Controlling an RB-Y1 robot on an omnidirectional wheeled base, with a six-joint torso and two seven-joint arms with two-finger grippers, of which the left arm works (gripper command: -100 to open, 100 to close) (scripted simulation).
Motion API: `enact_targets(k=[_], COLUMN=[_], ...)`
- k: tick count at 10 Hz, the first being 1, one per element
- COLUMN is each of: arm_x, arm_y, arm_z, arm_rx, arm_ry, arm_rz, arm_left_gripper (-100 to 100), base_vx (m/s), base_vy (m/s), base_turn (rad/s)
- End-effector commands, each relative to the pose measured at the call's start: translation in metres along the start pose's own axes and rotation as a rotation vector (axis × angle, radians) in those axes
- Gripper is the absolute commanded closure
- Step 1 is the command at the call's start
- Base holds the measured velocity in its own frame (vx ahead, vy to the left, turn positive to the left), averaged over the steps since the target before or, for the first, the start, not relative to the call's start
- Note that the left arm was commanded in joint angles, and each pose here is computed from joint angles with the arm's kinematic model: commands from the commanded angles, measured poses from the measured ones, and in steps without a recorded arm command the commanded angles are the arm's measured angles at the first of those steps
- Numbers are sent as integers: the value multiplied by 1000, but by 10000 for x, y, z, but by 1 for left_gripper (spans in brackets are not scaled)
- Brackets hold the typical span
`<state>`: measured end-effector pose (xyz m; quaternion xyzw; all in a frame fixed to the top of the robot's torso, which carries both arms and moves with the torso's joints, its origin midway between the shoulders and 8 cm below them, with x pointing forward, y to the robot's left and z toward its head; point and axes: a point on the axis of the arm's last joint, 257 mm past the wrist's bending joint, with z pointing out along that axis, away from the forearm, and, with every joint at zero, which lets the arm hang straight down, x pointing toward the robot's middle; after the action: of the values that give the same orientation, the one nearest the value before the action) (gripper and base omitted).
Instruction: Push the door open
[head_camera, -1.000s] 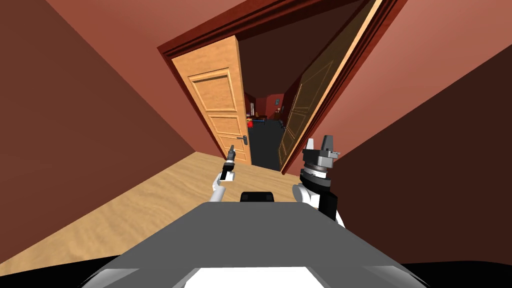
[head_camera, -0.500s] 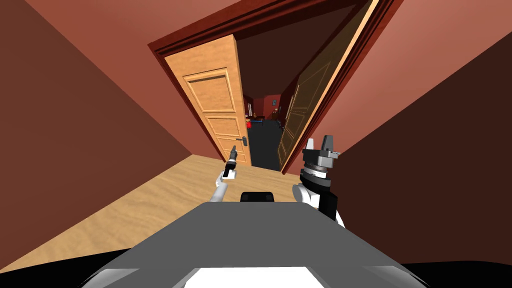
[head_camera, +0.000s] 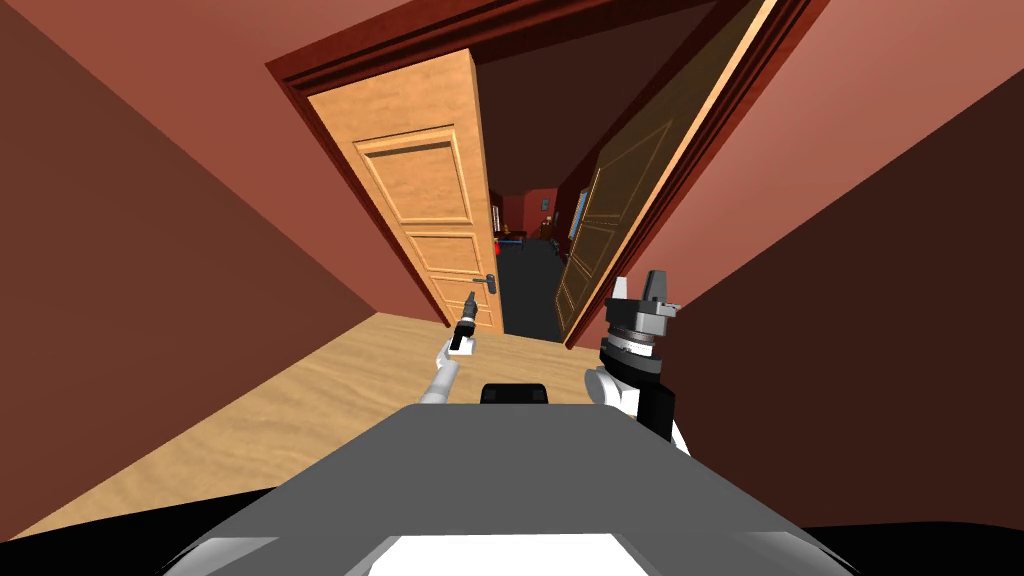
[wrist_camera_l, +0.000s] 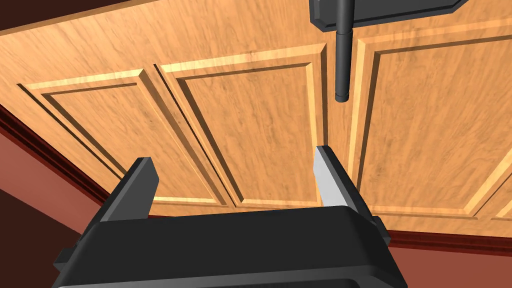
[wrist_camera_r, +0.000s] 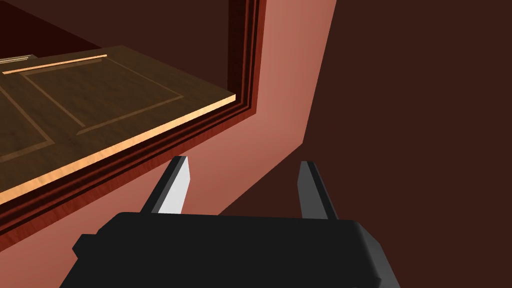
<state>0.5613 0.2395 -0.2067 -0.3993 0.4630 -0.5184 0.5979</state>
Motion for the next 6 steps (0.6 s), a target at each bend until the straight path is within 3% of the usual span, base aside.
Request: enact_targets(k=[1, 6], arm_x=[20, 199], arm_y=[58, 344], arm_z=[27, 159], arm_rx=[-11, -86], arm_ry=[2, 17], arm_rz=[-5, -48], arm_left_gripper=[-100, -100], base_vx=[23, 51], base_vy=[49, 103], base_turn=[-36, -79])
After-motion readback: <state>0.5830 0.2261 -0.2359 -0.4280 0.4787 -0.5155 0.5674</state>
